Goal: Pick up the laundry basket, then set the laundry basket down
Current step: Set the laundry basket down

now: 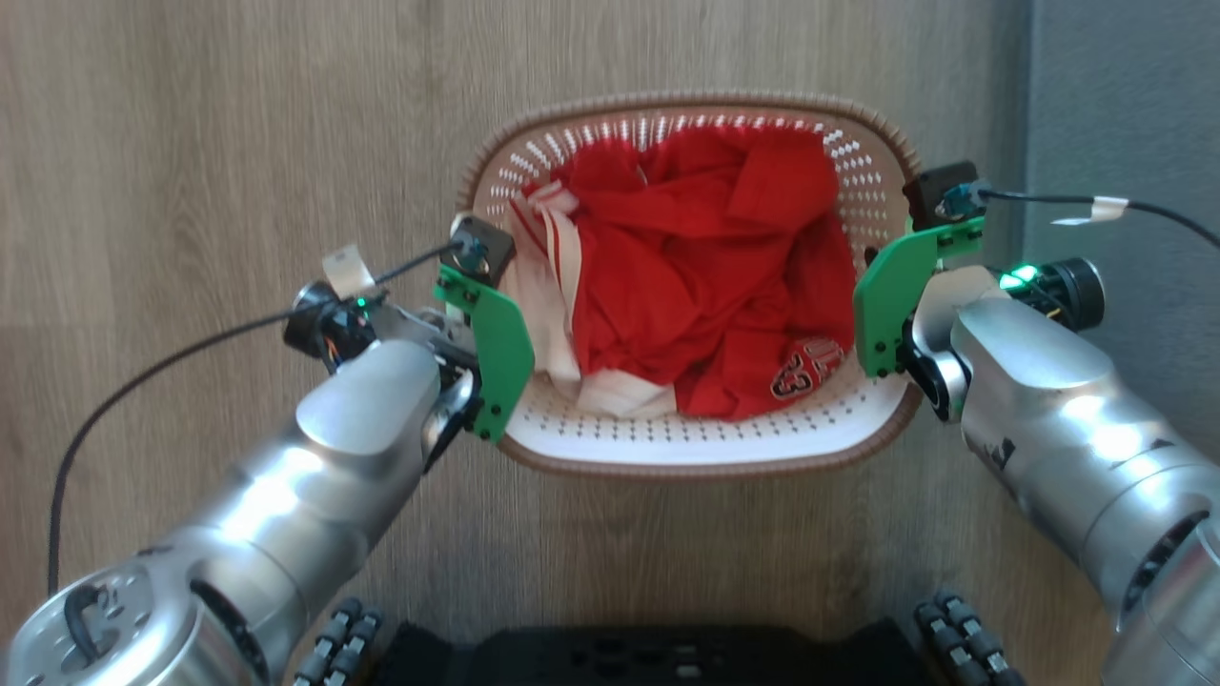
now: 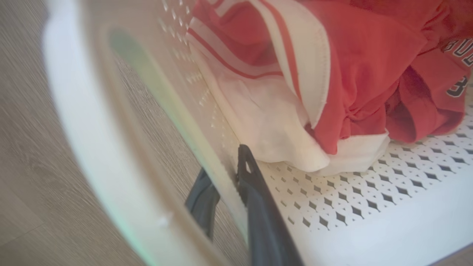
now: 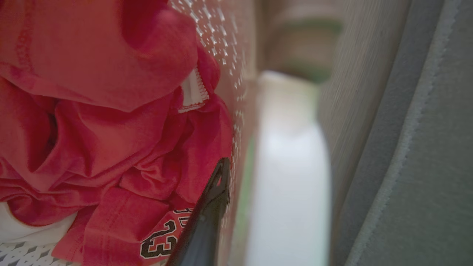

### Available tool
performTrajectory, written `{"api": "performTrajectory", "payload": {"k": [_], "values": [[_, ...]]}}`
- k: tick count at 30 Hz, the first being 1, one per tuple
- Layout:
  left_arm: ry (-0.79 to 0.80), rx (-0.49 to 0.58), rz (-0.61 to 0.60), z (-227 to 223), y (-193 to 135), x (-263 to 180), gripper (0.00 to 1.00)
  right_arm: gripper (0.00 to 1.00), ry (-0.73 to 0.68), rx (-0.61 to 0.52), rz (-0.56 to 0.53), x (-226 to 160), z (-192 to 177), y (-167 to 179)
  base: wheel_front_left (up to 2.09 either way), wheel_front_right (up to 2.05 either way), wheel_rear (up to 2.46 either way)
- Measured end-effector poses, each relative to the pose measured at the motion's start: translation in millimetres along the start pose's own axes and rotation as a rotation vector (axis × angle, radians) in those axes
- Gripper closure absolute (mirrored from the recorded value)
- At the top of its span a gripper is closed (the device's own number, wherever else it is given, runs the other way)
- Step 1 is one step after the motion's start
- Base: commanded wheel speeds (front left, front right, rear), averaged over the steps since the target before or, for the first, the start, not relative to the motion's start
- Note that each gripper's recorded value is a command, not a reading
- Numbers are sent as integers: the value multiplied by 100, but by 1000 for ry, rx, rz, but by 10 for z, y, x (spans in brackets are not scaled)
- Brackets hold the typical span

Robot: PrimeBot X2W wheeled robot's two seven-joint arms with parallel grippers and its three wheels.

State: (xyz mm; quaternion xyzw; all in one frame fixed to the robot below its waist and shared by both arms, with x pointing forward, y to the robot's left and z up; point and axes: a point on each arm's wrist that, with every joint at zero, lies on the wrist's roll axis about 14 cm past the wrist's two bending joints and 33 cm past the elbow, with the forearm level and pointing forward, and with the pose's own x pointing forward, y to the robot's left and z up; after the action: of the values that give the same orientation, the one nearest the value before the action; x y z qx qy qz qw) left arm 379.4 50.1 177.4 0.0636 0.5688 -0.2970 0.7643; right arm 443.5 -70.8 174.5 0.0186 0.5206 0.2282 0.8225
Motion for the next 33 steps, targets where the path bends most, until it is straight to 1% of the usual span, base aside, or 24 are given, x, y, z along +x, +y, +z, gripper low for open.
{"api": "performTrajectory", "payload": {"k": [8,16,23,29,33], "values": [[6,-28,-5,-35,135,238,100,100,8,45,2,268,-147,-57,0,0,0],[19,-48,-12,-63,185,411,100,100,-8,54,-5,461,-138,-153,0,0,0],[46,-58,-18,-155,181,465,100,100,17,54,1,552,-249,-146,0,0,0],[45,-69,-18,-158,185,491,100,100,8,44,0,601,-216,-175,0,0,0],[51,-79,-20,-182,181,513,100,100,16,44,0,620,-257,-181,0,0,0]]}}
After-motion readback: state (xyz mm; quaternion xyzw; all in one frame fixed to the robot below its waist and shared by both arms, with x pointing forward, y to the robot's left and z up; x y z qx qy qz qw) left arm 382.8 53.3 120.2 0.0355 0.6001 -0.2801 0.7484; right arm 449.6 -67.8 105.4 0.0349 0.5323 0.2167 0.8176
